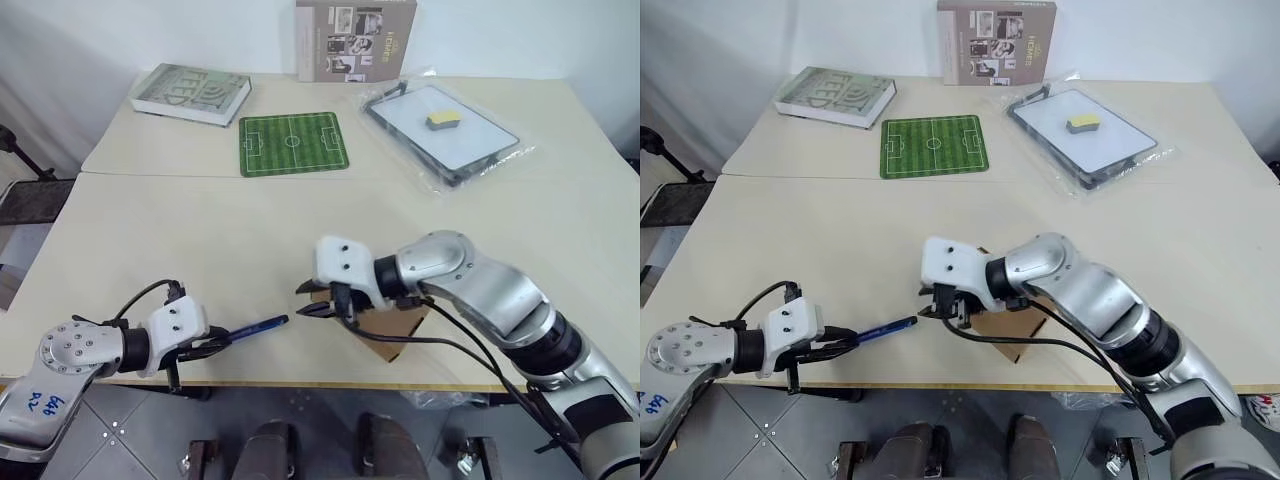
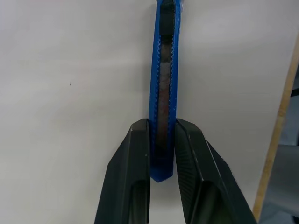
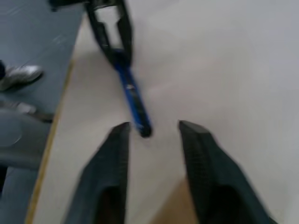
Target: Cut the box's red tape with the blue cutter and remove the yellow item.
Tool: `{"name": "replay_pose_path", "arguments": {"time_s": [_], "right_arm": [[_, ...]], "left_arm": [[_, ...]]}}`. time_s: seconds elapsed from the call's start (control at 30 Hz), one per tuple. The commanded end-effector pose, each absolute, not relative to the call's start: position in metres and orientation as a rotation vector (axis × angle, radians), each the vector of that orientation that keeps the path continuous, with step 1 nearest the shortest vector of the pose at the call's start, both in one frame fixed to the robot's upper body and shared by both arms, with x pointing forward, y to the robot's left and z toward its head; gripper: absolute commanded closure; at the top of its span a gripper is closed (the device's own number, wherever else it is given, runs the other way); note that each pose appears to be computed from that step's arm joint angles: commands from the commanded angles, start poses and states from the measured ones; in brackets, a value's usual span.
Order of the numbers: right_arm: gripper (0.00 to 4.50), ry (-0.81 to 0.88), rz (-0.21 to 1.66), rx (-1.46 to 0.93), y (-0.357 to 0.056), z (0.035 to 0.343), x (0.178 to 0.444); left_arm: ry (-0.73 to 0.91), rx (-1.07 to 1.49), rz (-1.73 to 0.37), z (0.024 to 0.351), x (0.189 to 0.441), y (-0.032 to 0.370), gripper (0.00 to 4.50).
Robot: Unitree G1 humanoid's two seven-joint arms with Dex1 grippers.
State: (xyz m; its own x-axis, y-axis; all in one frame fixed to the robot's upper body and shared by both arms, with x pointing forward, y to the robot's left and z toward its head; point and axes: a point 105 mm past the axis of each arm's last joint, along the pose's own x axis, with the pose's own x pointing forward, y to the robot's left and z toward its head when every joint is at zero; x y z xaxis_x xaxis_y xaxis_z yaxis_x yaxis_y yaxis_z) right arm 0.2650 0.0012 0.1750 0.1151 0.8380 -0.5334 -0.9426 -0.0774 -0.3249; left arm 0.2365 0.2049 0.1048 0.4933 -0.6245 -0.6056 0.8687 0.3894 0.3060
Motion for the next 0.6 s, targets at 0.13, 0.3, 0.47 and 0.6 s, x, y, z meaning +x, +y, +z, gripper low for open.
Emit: {"name": "replay_pose_path", "arguments": {"time_s": [0.13,0.3,0.47,0.6], "right_arm": [[4.46,0.134,1.544,-0.856,0.025,0.161,0.267],[4.46,0.127,1.576,-0.921,0.035,0.151,0.27],[4.46,0.129,1.597,-0.977,0.038,0.143,0.274],[4.46,0.126,1.599,-1.019,0.041,0.137,0.278]], "left_arm": [[0.489,0.66,-0.973,0.082,0.227,0.198,4.07],[0.492,0.651,-0.986,0.08,0.221,0.193,4.07],[0.499,0.651,-0.984,0.08,0.219,0.193,4.07],[0.499,0.648,-0.988,0.081,0.218,0.193,4.07]]}}
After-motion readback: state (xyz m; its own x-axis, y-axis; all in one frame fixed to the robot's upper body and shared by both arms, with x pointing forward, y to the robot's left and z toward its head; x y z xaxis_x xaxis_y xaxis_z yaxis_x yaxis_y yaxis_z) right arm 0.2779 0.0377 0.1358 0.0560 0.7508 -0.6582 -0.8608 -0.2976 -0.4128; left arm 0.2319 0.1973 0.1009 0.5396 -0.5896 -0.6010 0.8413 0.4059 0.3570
